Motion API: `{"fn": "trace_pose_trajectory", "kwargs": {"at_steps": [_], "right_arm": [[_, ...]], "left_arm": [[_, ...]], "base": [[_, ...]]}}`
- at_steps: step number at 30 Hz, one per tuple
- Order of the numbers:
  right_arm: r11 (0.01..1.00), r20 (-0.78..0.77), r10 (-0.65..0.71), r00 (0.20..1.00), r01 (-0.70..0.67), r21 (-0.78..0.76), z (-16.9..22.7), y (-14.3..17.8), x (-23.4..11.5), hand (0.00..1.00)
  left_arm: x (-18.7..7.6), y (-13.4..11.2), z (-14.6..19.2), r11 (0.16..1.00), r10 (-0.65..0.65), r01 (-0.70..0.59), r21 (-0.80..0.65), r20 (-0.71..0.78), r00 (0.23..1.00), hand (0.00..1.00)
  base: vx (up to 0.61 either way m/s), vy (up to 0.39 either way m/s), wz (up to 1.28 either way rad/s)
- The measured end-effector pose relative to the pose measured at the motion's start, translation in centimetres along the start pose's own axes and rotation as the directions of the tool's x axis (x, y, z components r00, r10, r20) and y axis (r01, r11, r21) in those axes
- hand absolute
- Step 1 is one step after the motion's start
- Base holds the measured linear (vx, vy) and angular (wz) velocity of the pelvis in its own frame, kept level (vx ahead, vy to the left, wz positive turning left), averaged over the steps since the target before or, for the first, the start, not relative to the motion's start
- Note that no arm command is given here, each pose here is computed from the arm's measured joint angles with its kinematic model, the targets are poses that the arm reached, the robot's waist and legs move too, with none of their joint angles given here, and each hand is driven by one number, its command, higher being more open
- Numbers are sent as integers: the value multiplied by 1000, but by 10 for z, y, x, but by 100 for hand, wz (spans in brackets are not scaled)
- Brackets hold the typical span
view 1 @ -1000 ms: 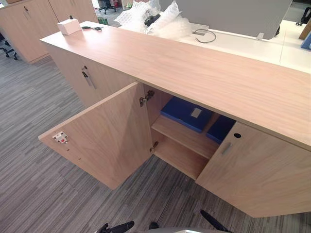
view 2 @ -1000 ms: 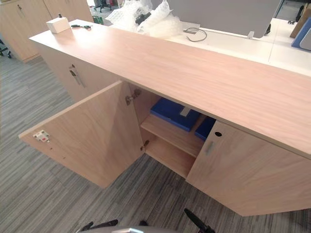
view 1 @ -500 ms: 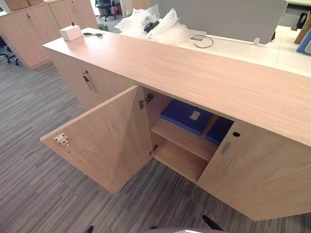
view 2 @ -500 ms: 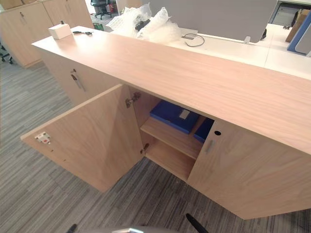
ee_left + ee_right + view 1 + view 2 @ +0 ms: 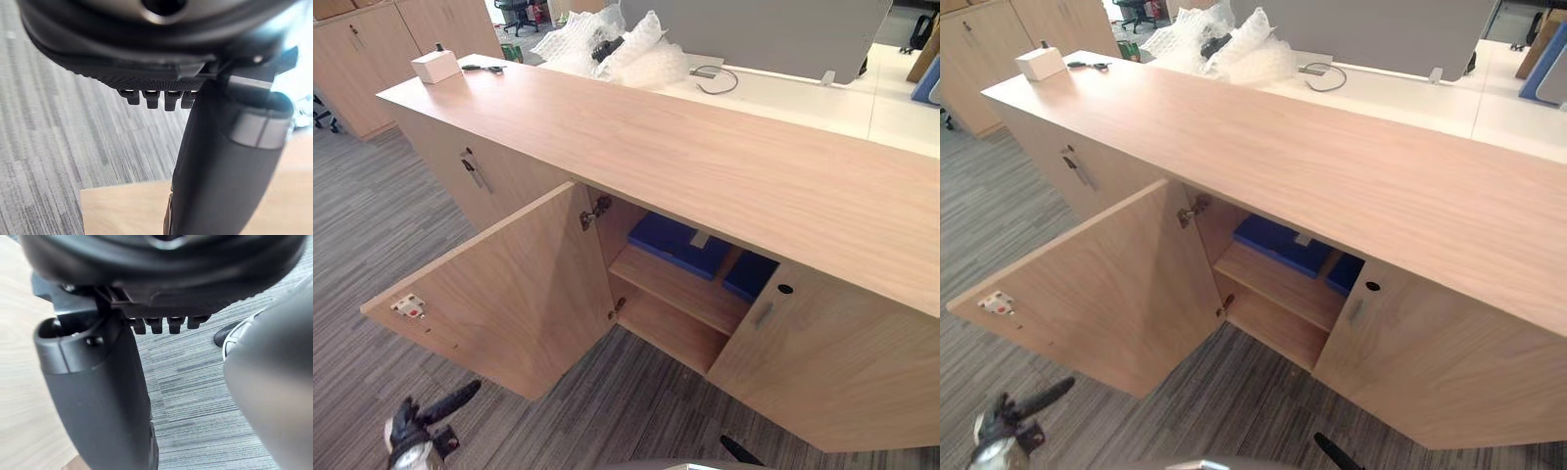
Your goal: Walk over to the cabinet, pick up the folder, carry it to the office cabinet, place the folder inside the office cabinet, then close the office cabinet door
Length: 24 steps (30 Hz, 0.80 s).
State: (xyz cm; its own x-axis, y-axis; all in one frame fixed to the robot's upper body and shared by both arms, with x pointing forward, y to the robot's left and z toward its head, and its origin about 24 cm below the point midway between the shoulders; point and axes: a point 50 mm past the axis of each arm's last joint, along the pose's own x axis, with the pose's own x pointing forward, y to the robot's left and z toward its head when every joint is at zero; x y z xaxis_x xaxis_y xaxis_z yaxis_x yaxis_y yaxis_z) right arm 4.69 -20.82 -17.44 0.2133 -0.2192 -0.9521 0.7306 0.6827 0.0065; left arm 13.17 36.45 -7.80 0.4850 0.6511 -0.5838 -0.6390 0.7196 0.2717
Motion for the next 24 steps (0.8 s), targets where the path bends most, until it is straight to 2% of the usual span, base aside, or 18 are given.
{"fn": "trace_pose_trajectory", "kwargs": {"at_steps": [3,10,12,15,24], "right_arm": [[1000,6,17,1000,-17,-12,1,3,0,100],[999,38,14,999,-12,-39,9,-7,-1,100],[998,10,7,1000,-6,-61,-2,-13,-2,100],[997,15,0,1000,2,-72,-1,-18,-2,100],[995,12,-2,1000,3,-102,-2,-22,-3,100]], "left_arm": [[6,-10,32,993,-58,48,105,94,994,100],[11,-3,55,958,-57,19,287,122,991,100],[13,0,65,935,-59,5,356,140,988,100],[12,-1,66,905,-70,3,425,144,987,100],[6,0,69,866,-92,-13,500,185,978,100]], "base": [[35,-91,-3],[24,-91,3],[-43,-112,28],[-13,-128,5],[-45,27,-9]]}}
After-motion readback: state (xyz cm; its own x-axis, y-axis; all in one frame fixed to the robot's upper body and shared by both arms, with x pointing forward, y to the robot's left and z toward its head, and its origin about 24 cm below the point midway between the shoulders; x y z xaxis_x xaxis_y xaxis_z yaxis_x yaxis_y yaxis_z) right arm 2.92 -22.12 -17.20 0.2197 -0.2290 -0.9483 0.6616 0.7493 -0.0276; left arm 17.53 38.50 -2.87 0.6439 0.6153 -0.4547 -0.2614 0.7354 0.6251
